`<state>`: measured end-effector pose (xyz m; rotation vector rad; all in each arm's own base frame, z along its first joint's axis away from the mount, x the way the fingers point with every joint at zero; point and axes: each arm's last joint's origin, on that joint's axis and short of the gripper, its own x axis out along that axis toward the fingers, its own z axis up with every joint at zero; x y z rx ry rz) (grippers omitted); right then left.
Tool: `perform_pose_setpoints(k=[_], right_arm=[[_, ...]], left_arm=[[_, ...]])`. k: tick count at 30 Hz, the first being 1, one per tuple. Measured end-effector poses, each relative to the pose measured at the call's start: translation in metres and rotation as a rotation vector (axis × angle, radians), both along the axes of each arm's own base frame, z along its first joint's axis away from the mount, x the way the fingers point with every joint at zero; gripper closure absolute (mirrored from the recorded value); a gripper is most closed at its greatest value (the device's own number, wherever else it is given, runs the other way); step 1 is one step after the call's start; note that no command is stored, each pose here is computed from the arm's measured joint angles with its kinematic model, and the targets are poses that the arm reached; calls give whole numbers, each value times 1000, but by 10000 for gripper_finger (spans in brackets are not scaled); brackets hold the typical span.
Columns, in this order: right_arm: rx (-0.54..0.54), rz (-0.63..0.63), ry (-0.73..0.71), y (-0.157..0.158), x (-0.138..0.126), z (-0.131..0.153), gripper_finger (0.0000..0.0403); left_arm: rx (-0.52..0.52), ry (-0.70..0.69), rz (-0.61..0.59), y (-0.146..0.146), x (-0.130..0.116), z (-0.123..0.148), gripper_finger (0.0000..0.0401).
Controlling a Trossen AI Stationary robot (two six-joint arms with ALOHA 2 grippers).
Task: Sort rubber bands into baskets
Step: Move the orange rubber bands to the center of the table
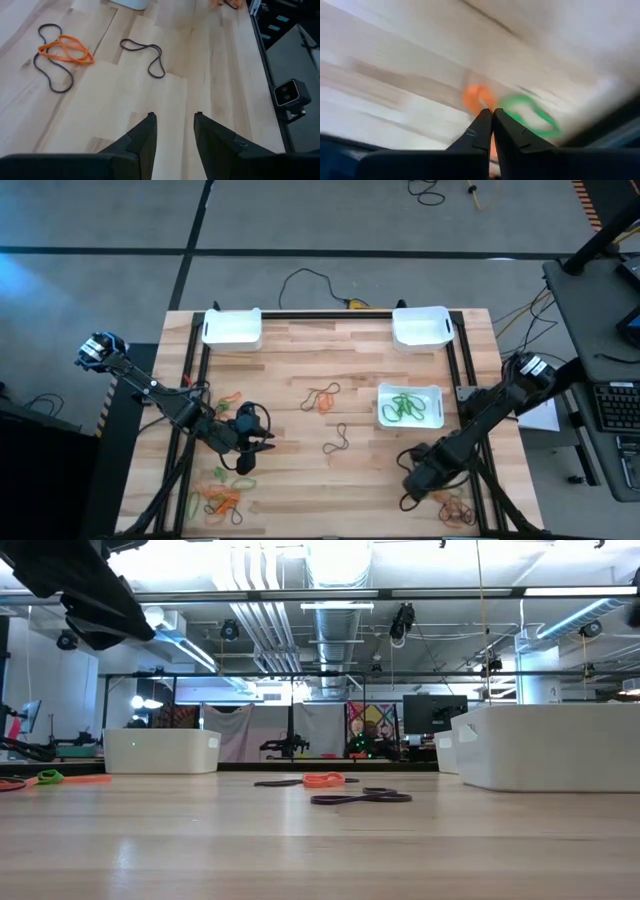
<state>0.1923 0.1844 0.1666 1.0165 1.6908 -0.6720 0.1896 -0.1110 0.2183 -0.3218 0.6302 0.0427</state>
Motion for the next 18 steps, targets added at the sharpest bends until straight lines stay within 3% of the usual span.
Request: perform_pose_setpoints(k=[5,10,18], right_arm=[[-111,76,-348,-1,34,23,394],[-323,177,-688,-5,69,27,394],[-448,240,-718,-31,120,2,394]], left_arm=[[-8,-12,0,0,1,1,286],[-11,-12,1,-1,1,1,286],[-41,-3,1,-1,1,1,286]])
